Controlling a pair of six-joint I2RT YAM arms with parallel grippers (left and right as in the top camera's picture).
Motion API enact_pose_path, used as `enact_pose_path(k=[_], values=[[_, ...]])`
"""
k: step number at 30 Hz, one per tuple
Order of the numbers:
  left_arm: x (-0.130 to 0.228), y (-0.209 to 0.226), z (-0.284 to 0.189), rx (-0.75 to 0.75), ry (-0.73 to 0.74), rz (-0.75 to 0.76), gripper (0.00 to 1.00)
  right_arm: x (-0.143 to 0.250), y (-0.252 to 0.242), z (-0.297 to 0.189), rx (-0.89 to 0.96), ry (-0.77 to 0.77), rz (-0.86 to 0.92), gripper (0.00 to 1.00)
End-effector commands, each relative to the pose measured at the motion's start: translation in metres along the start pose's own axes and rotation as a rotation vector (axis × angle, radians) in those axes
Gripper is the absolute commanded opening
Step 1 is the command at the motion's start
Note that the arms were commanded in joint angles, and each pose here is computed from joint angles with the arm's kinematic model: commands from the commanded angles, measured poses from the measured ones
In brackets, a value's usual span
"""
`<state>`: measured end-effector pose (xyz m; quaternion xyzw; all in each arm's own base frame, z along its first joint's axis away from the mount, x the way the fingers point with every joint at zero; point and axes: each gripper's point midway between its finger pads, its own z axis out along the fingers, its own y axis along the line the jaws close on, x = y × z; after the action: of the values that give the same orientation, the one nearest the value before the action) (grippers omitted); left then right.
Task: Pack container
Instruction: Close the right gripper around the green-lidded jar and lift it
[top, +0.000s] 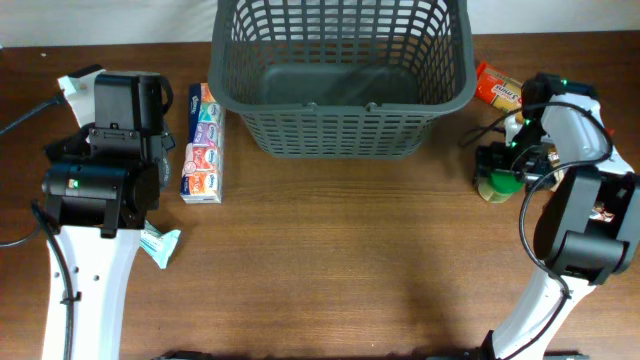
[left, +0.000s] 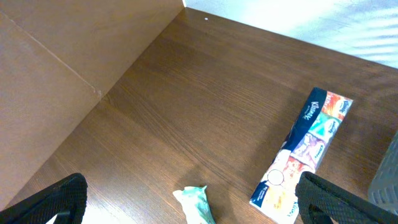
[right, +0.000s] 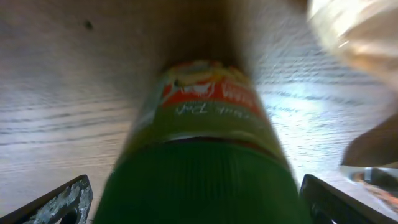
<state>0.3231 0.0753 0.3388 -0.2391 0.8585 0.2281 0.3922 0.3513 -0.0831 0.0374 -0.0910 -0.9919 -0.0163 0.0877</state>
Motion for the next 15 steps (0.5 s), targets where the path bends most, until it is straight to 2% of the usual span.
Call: enact_pose_path(k=[1, 15], values=[[-0.005, 0.006, -0.005, -0.010, -0.019, -0.016, 0.99, 0.011, 0.002, 0.017, 0.002, 0.053, 0.003, 0.99], [-0.005, 0.006, -0.005, -0.011, -0.019, -0.016, 0.99, 0.012, 0.004, 0.030, -0.008, 0.051, 0.003, 0.99]])
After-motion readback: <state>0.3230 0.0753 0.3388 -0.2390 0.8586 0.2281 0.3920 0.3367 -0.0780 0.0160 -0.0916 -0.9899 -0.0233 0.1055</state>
